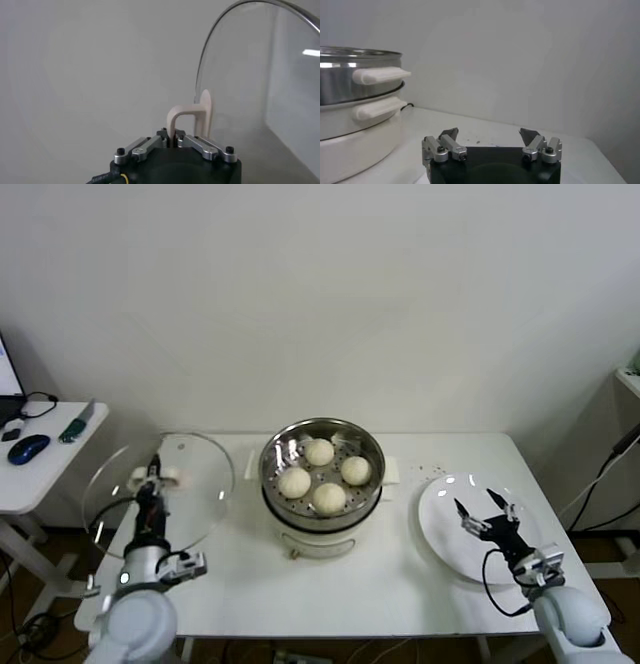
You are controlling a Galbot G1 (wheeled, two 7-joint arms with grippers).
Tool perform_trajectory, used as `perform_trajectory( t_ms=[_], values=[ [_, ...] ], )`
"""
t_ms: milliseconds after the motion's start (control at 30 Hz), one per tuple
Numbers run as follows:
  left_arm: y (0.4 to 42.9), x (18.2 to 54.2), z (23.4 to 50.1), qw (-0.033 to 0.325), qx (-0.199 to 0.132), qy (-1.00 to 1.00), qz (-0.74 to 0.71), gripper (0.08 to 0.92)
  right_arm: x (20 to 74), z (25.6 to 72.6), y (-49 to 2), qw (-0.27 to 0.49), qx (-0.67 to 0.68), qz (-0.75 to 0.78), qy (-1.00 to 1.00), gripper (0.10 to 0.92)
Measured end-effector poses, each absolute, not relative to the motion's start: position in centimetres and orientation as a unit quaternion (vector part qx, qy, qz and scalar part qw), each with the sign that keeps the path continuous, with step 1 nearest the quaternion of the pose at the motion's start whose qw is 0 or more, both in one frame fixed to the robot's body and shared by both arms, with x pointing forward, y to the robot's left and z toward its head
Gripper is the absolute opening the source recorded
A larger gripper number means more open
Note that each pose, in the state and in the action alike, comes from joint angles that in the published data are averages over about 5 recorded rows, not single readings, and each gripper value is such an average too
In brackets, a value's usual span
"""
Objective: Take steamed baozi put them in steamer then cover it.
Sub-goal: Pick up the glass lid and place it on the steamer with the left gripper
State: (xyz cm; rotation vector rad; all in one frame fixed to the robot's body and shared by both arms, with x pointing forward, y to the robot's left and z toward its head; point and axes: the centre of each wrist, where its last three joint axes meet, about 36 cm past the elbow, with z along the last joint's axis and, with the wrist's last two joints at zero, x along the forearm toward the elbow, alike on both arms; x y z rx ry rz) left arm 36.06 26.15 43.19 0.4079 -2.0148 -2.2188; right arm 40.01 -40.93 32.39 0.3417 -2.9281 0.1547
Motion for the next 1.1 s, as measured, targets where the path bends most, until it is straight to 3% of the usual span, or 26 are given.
perform_trajectory(
  t_ms=[200, 400, 700, 1100],
  values=[
    [23.4, 38.0, 45.9, 0.024, 0.122, -0.668, -0.734, 0.150, 41.0, 32.4, -40.9, 0.097, 0.115, 0.061, -0.987, 0.823],
    [19.3, 40.3, 47.0, 0.000, 0.100, -0.674, -0.732, 0.150, 41.3, 32.1, -41.3, 0.101, 0.109, 0.071, -0.986, 0.823],
    [12.7, 43.0, 46.1, -0.009, 0.075, -0.683, -0.727, 0.150, 41.0, 31.9, -42.2, 0.104, 0.099, 0.081, -0.986, 0.823],
    [5.3, 45.1, 44.4, 0.010, 0.048, -0.703, -0.709, 0.150, 40.2, 31.3, -42.8, 0.109, 0.092, 0.087, -0.986, 0.823]
  ],
)
